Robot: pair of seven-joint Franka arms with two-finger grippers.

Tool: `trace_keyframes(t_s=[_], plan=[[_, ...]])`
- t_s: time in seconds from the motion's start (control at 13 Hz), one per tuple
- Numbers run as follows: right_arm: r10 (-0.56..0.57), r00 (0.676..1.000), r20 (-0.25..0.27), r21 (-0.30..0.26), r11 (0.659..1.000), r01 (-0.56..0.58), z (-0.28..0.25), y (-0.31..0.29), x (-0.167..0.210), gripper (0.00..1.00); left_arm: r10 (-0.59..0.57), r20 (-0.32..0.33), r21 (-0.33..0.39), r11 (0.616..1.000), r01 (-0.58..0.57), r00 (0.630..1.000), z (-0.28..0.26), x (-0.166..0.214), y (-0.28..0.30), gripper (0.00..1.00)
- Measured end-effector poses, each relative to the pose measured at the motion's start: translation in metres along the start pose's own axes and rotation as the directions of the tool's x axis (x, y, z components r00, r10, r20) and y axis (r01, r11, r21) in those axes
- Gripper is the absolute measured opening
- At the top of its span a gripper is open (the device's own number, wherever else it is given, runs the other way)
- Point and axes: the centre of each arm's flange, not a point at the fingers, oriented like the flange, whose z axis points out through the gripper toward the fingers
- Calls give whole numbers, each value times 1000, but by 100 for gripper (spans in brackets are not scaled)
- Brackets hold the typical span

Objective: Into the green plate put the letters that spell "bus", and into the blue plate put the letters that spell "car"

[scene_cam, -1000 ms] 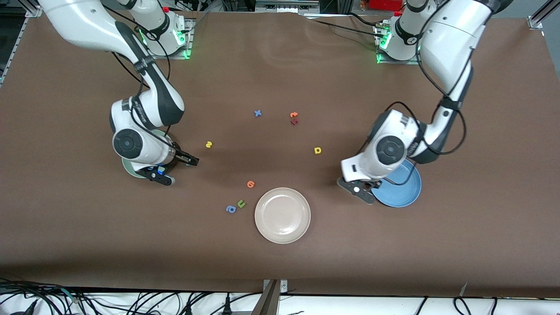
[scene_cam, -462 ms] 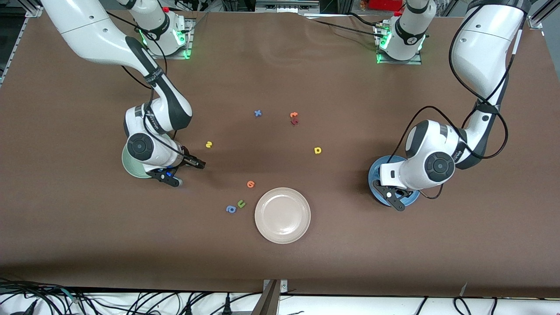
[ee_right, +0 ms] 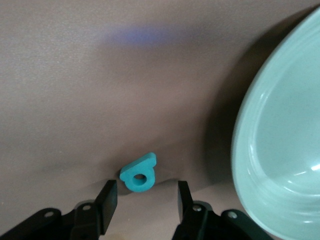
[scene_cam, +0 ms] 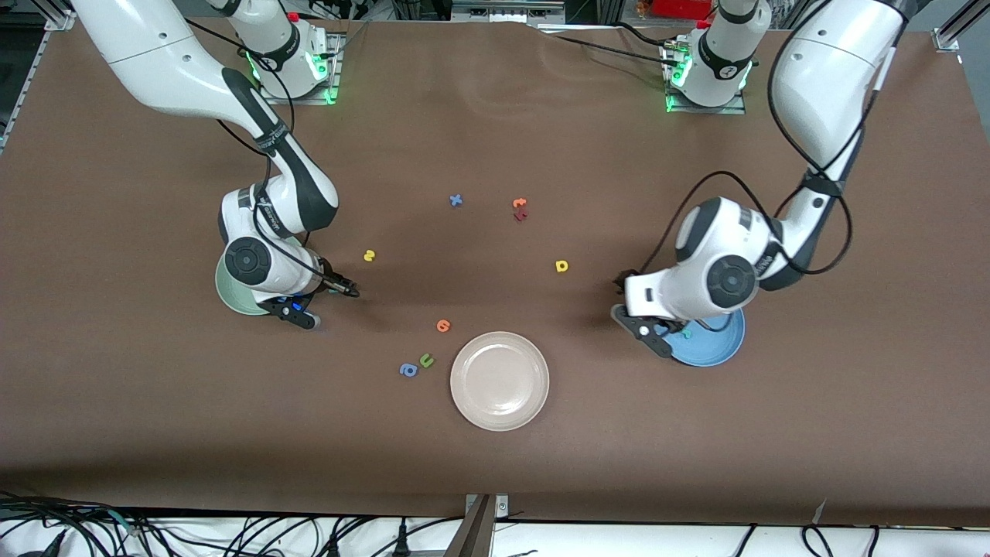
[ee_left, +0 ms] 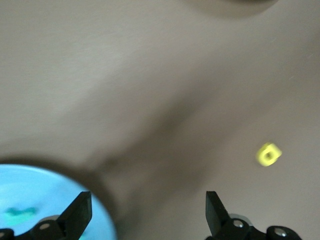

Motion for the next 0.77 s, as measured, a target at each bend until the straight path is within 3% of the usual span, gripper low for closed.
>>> trace_keyframes(t_s=[0.23,0.31,0.46,0.77], plan=[[-1,1000,-19,19,1000,2,6,0,-2,56,-121,26,4,993,121,992,14,9,51,100],[-2,1000,-20,20,1000,2,5,0,-2,52,-162,36,8,987,162,986,19,9,64,100],[-2,1000,-24,22,1000,2,3,0,-2,31,-236,31,13,972,236,971,36,8,87,100],[-3,1000,-26,23,1000,4,2,0,-3,25,-342,-19,-2,940,342,939,79,-8,117,99]])
